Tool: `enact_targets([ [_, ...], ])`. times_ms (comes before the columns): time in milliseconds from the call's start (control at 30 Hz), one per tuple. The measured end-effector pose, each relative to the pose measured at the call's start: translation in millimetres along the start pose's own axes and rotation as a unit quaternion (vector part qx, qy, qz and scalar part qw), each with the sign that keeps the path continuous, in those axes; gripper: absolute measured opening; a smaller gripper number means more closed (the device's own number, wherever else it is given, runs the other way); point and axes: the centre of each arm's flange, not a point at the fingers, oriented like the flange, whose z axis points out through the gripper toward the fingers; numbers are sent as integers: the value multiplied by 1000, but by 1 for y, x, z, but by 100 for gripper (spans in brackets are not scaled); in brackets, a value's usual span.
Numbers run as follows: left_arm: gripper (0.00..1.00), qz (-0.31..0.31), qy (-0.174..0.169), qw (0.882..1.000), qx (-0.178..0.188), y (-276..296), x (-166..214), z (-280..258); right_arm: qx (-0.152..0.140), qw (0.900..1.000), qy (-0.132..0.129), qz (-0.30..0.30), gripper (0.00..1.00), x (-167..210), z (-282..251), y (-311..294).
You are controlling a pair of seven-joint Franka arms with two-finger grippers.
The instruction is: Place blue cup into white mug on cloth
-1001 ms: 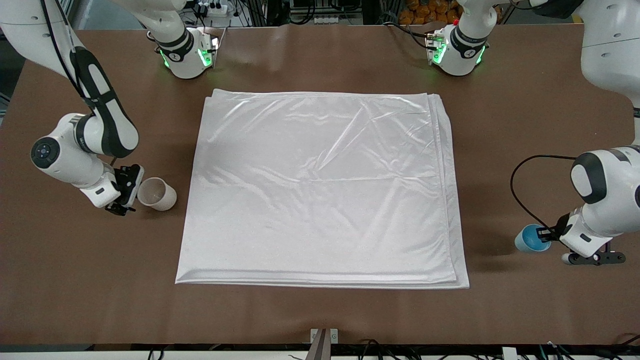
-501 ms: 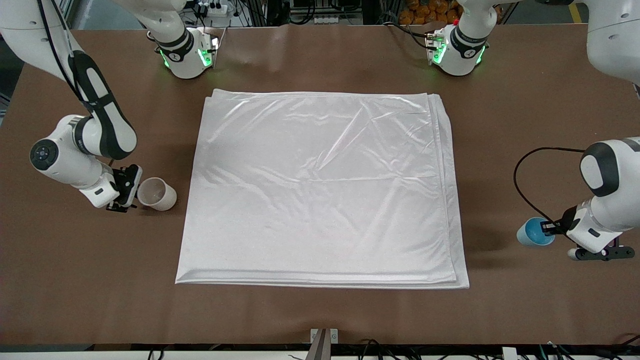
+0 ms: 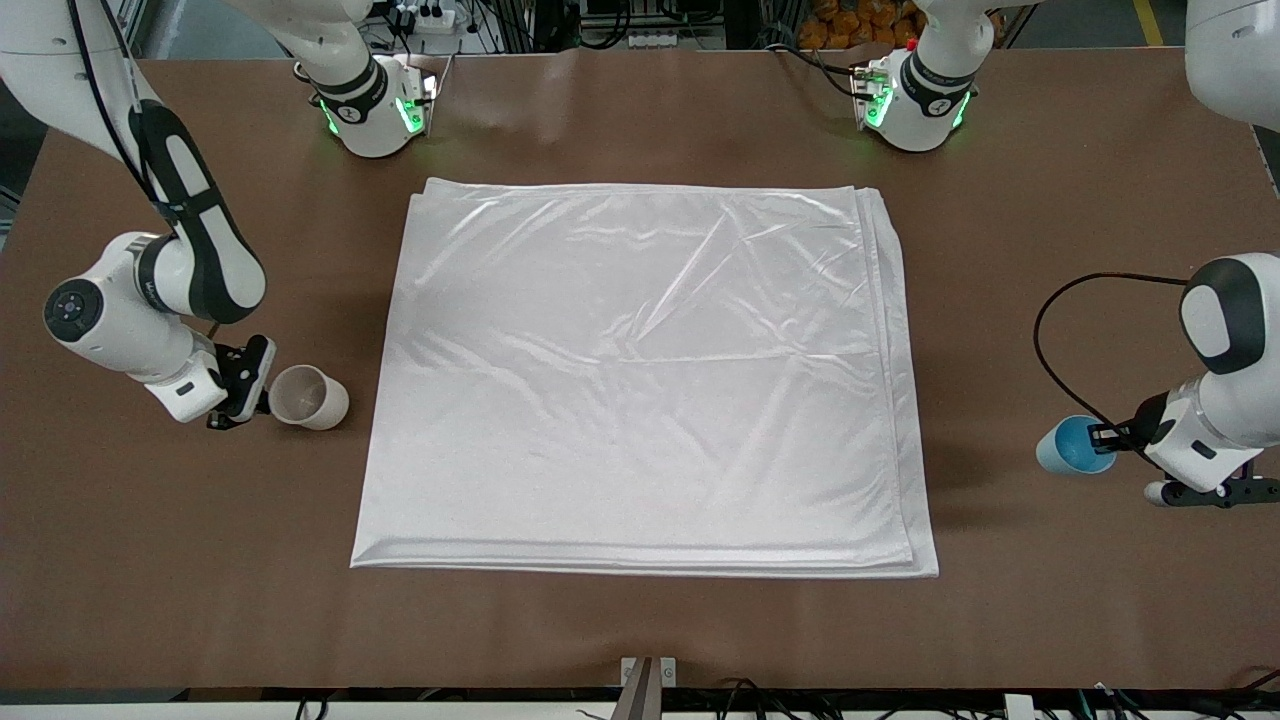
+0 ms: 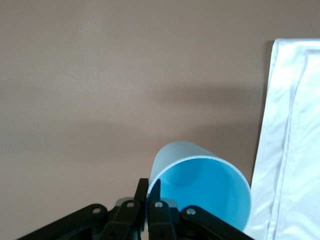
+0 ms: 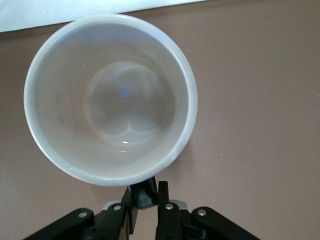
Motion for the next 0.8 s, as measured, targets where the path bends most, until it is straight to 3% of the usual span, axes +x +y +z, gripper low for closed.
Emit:
enact_targets([
  [300, 4, 4, -10, 1000, -2, 6, -7, -20, -16, 1000, -1, -13, 19, -10, -15, 13],
  [534, 4, 4, -11, 1000, -2, 6, -11, -30, -3, 1000, -1, -14, 19, -28, -52, 27],
  [667, 4, 5, -14, 1000, -3, 7, -12, -33, -9, 1000, 1, -22, 19, -19, -82, 41],
  [801, 4, 1, -15, 1000, -5, 15, -12, -38, -25, 999, 5, -46, 19, 12, -103, 52],
])
